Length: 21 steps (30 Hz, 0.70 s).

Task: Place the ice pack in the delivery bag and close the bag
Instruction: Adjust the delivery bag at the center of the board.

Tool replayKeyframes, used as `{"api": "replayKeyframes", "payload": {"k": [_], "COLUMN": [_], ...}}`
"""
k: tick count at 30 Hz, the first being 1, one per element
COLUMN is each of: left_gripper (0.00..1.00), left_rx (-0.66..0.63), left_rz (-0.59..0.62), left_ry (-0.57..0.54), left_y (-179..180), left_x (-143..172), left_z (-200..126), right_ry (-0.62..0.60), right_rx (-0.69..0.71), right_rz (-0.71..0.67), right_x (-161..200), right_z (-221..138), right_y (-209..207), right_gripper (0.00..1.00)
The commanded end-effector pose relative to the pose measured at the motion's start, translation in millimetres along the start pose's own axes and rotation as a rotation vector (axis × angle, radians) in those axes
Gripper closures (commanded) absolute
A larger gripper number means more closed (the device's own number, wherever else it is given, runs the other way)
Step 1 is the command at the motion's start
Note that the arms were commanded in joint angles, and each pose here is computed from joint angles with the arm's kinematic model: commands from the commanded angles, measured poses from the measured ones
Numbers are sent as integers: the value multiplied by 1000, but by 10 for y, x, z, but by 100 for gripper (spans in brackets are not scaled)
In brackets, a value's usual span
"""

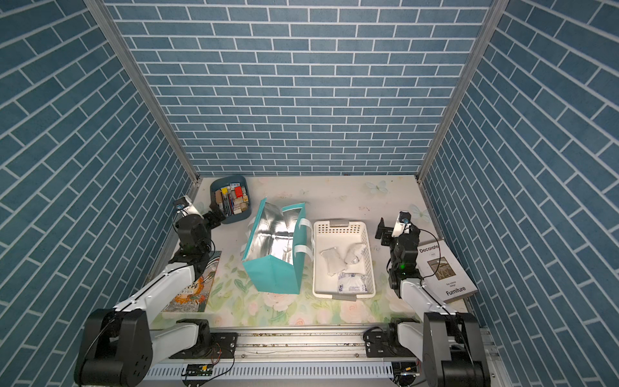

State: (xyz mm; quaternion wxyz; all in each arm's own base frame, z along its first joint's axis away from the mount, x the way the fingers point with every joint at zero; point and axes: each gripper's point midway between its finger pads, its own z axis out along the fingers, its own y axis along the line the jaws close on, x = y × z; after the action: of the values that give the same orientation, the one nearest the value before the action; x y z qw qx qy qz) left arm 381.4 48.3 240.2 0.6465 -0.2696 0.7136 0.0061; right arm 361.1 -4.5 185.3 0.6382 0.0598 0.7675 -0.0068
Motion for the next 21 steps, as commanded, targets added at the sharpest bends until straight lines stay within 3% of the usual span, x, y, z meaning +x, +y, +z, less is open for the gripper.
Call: {"api": "replayKeyframes", "payload": {"k": [1, 3, 6, 9, 12, 15, 21], "left_gripper": [0, 0, 0, 0, 0, 0, 0], "left_rx": [-191, -64, 95, 244, 300, 334, 248], "left_rz": [-197, -227, -219, -123, 22, 188, 385], "left_ry": [214, 269, 375, 439, 469, 544, 694], "left_y": [384, 149, -257, -753, -1184, -1476, -1432], "left_x": [374, 315, 208, 11, -121, -35, 220], "left_z": [-185, -207, -260, -398, -627, -886, -1156], "right_ry": [272, 349, 368, 383, 419, 438, 431], "right_rx": [154, 228, 278, 237, 210, 179, 114], "right_rz": [156, 215, 302, 335, 331, 296, 295], "right_x": [298, 365, 417, 450, 488, 412, 98], "right_z": [-128, -219, -273, -249, -222, -227, -330], "right_y": [-214, -303, -353, -269, -209, -160, -46], "right_gripper": [0, 0, 0, 0, 0, 0, 0]}}
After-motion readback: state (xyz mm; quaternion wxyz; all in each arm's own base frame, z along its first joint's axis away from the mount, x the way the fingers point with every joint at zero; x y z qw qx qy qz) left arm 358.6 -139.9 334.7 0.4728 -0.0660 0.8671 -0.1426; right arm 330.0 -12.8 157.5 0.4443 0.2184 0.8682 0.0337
